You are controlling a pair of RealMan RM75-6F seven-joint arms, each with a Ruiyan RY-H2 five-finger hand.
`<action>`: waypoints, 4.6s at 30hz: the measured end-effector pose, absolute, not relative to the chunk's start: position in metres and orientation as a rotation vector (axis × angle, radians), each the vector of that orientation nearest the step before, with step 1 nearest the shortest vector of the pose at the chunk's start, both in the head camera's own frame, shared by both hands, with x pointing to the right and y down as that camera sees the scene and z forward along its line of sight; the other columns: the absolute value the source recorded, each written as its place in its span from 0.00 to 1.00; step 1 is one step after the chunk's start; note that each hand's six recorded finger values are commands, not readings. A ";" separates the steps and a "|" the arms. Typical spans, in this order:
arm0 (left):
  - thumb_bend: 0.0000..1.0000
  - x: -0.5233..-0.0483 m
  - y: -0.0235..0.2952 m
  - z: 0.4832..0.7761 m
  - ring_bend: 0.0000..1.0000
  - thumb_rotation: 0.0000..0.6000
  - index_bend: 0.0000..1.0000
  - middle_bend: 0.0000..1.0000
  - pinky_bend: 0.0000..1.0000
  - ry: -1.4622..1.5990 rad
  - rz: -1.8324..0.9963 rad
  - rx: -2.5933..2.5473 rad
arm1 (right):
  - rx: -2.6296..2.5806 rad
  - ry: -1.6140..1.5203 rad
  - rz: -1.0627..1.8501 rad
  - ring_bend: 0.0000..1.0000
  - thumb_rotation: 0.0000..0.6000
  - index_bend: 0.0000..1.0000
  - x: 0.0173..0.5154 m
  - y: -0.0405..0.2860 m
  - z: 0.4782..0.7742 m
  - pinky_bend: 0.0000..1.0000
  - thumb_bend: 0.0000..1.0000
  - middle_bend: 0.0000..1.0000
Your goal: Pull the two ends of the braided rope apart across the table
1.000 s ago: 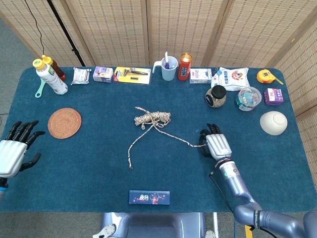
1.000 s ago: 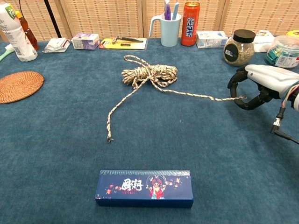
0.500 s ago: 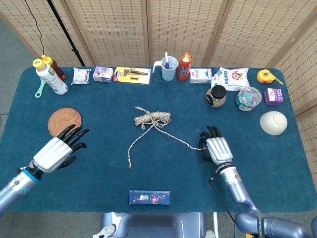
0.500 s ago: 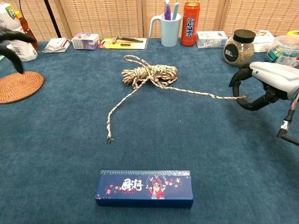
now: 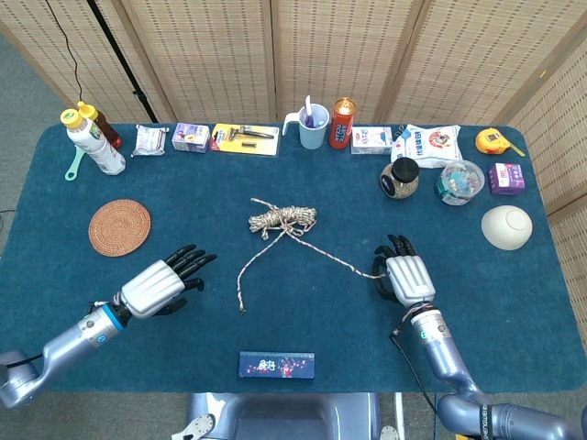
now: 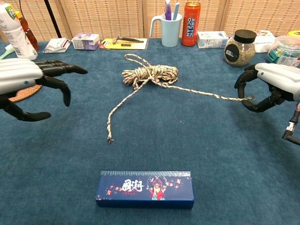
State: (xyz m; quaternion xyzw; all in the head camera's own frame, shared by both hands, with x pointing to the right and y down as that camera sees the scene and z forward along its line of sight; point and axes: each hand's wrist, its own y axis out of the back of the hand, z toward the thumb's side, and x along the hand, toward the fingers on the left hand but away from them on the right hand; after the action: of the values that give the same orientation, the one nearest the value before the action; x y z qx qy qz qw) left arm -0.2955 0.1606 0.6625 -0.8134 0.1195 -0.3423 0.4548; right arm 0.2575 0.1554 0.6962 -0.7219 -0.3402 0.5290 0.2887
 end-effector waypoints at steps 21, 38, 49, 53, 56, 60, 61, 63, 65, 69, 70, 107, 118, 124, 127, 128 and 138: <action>0.35 -0.238 0.160 0.698 0.00 1.00 0.44 0.00 0.00 0.170 -0.797 -2.037 | -1.925 -0.923 1.449 0.03 1.00 0.62 0.266 0.153 0.704 0.00 0.52 0.28; 0.35 -0.207 0.164 0.717 0.00 1.00 0.44 0.00 0.00 0.122 -0.781 -2.050 | -1.927 -0.935 1.470 0.04 1.00 0.62 0.272 0.152 0.710 0.00 0.52 0.28; 0.35 -0.194 0.167 0.726 0.00 1.00 0.47 0.00 0.00 0.120 -0.782 -2.047 | -1.931 -0.944 1.484 0.04 1.00 0.62 0.279 0.154 0.713 0.00 0.52 0.28; 0.35 -0.192 0.168 0.728 0.00 1.00 0.48 0.00 0.00 0.125 -0.782 -2.046 | -1.933 -0.947 1.489 0.04 1.00 0.62 0.280 0.155 0.714 0.00 0.52 0.28; 0.35 -0.191 0.169 0.729 0.00 1.00 0.48 0.00 0.00 0.128 -0.783 -2.046 | -1.936 -0.945 1.492 0.04 1.00 0.62 0.281 0.156 0.715 0.00 0.52 0.28; 0.35 -0.189 0.170 0.731 0.00 1.00 0.49 0.00 0.00 0.128 -0.786 -2.042 | -1.936 -0.944 1.490 0.04 1.00 0.62 0.281 0.156 0.715 0.00 0.52 0.28; 0.35 -0.189 0.170 0.731 0.00 1.00 0.49 0.00 0.00 0.129 -0.786 -2.041 | -1.936 -0.945 1.489 0.04 1.00 0.62 0.281 0.155 0.715 0.00 0.52 0.28; 0.35 -0.189 0.169 0.731 0.00 1.00 0.50 0.00 0.00 0.132 -0.786 -2.039 | -1.936 -0.946 1.489 0.04 1.00 0.62 0.282 0.155 0.715 0.00 0.52 0.28; 0.35 -0.188 0.168 0.732 0.00 1.00 0.50 0.00 0.00 0.134 -0.788 -2.039 | -1.935 -0.945 1.491 0.04 1.00 0.62 0.283 0.155 0.715 0.00 0.52 0.28; 0.35 -0.187 0.168 0.733 0.00 1.00 0.51 0.01 0.00 0.135 -0.791 -2.039 | -1.934 -0.946 1.494 0.04 1.00 0.62 0.284 0.156 0.715 0.00 0.52 0.28; 0.35 -0.187 0.169 0.733 0.00 1.00 0.51 0.01 0.00 0.135 -0.791 -2.040 | -1.933 -0.945 1.495 0.04 1.00 0.62 0.284 0.156 0.715 0.00 0.52 0.28; 0.47 -0.186 0.169 0.735 0.00 1.00 0.57 0.08 0.00 0.132 -0.797 -2.033 | -1.937 -0.950 1.510 0.05 1.00 0.62 0.287 0.158 0.716 0.00 0.52 0.28; 0.50 -0.186 0.169 0.735 0.00 1.00 0.58 0.08 0.00 0.134 -0.795 -2.027 | -1.938 -0.954 1.511 0.05 1.00 0.63 0.288 0.159 0.716 0.00 0.52 0.28; 0.51 -0.188 0.167 0.735 0.00 1.00 0.59 0.08 0.00 0.142 -0.800 -2.025 | -1.938 -0.957 1.508 0.05 1.00 0.64 0.287 0.158 0.716 0.00 0.52 0.29; 0.52 -0.192 0.166 0.734 0.00 1.00 0.59 0.08 0.00 0.154 -0.809 -2.024 | -1.937 -0.961 1.503 0.06 1.00 0.64 0.287 0.158 0.715 0.00 0.52 0.29; 0.52 -0.194 0.165 0.734 0.00 1.00 0.59 0.08 0.00 0.158 -0.813 -2.024 | -1.936 -0.963 1.501 0.06 1.00 0.64 0.287 0.158 0.714 0.00 0.52 0.29; 0.53 -0.225 0.150 0.724 0.00 1.00 0.60 0.08 0.00 0.239 -0.867 -2.007 | -1.924 -0.985 1.470 0.06 1.00 0.65 0.287 0.152 0.705 0.00 0.53 0.29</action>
State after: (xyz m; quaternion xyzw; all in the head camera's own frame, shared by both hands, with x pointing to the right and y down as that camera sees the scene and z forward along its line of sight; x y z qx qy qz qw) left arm -0.2254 0.1500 0.7241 -0.8131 0.0970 -0.3514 0.4539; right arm 0.2868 0.1523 0.7054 -0.7105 -0.3639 0.5430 0.2606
